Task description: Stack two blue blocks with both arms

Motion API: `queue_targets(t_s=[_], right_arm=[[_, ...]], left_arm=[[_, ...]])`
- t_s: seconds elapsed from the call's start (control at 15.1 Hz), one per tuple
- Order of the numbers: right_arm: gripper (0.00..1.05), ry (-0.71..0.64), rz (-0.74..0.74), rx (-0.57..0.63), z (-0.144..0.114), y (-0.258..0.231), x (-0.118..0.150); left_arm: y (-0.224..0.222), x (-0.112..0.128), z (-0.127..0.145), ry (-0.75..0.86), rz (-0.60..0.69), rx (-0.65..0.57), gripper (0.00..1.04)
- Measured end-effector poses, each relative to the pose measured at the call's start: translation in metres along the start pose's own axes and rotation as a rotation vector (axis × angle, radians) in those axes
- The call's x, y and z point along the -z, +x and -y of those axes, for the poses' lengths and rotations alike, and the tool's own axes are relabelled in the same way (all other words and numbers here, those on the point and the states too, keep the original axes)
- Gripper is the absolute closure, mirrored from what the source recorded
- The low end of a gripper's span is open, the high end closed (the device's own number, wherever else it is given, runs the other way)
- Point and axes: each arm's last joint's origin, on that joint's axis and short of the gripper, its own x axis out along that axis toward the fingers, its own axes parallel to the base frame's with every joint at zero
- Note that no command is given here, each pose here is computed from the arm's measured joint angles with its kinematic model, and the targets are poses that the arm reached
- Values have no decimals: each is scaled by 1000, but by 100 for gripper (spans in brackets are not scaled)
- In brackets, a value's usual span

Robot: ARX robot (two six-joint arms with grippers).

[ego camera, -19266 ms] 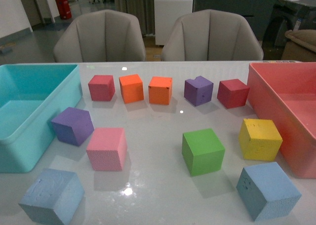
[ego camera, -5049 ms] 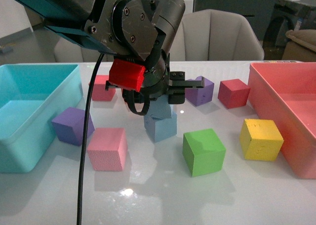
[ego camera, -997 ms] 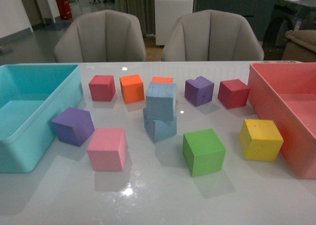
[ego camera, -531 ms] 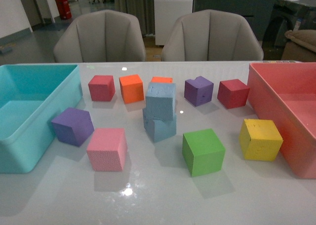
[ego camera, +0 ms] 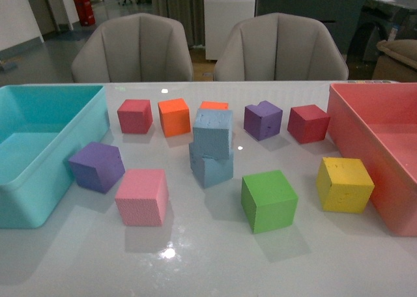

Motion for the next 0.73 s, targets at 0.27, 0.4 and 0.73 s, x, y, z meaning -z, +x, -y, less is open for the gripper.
queue_targets(t_s=[0.27, 0.4, 0.73], right_arm=[[6, 0, 0, 0, 0, 0, 0], [6, 0, 0, 0, 0, 0, 0], [6, 0, 0, 0, 0, 0, 0]], left_arm=[[0, 0, 0, 0, 0, 0, 15], [0, 0, 0, 1, 0, 0, 8], [0, 0, 0, 1, 0, 0, 7]])
